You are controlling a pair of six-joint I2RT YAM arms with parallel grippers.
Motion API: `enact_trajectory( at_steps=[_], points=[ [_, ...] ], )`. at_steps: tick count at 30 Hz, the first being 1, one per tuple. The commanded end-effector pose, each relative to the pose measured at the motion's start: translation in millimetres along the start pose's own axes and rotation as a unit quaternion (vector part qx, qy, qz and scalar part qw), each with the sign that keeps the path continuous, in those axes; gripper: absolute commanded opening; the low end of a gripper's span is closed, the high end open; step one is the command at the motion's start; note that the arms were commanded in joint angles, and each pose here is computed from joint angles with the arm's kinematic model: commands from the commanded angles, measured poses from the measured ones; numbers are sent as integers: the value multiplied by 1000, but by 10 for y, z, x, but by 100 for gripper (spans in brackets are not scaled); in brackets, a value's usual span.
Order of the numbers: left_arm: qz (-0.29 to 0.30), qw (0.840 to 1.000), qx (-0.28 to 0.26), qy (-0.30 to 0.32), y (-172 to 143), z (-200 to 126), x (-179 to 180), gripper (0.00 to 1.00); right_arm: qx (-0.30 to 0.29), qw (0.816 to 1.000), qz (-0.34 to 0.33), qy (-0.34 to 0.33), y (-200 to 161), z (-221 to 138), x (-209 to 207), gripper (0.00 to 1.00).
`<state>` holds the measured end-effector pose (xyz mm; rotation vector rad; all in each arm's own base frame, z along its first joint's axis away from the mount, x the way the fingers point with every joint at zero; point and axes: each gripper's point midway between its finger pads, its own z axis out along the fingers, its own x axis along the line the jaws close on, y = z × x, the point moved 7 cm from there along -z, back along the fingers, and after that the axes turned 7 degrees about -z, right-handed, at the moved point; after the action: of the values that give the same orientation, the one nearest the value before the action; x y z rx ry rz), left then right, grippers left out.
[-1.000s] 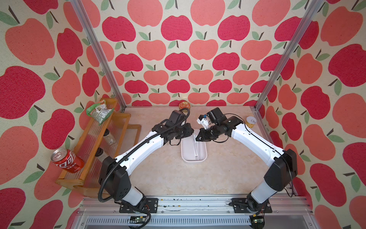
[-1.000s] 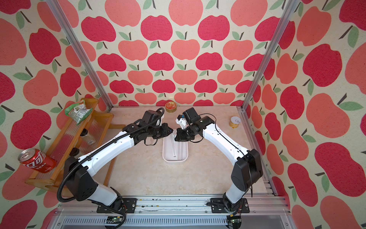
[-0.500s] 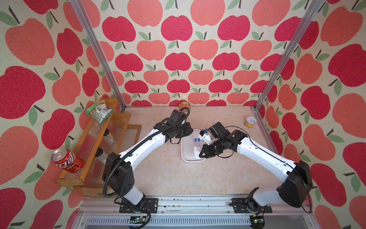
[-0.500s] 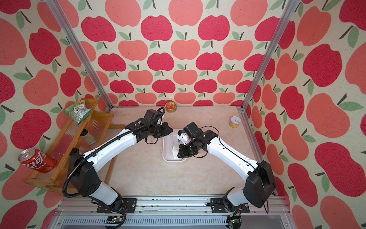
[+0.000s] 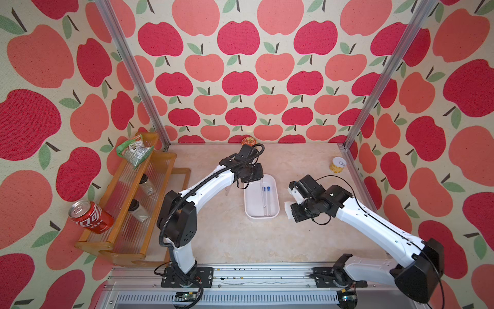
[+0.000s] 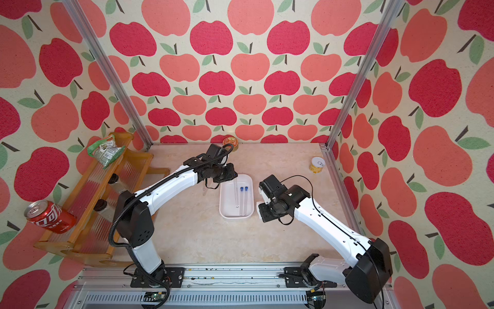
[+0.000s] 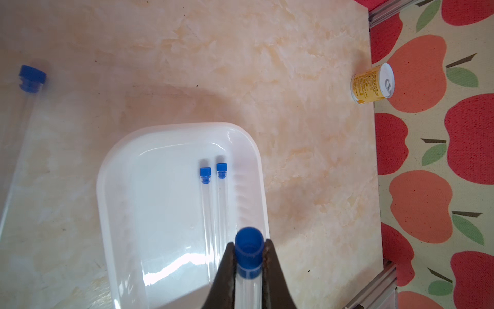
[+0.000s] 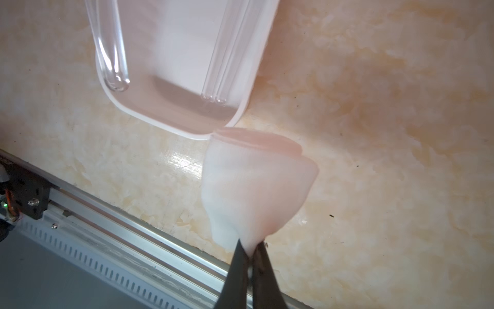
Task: Wipe the exteriors of test tubes
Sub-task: Wipe the dirt from the test tube, then place the test tube in the storage box.
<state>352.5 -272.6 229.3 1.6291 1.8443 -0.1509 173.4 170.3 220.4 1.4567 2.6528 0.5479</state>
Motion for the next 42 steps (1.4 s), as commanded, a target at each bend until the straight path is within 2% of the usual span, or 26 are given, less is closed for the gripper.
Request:
enact_trajectory(
  at_steps=[1, 17, 35, 42],
  points=[
    [16, 999, 12, 38, 20, 94, 80, 11, -3, 999, 10, -40, -107, -78, -148, 0],
    [15, 995, 59, 84, 8, 764, 228, 11, -19, 998, 54, -4, -355, -44, -287, 0],
    [21, 987, 82, 140, -63, 1108, 410, 12, -21, 998, 62, 20, -272, 4, -302, 0],
    [21, 986, 89, 141, -99, 1165, 429, 15, -24, 997, 65, 20, -286, -16, -304, 0]
  ],
)
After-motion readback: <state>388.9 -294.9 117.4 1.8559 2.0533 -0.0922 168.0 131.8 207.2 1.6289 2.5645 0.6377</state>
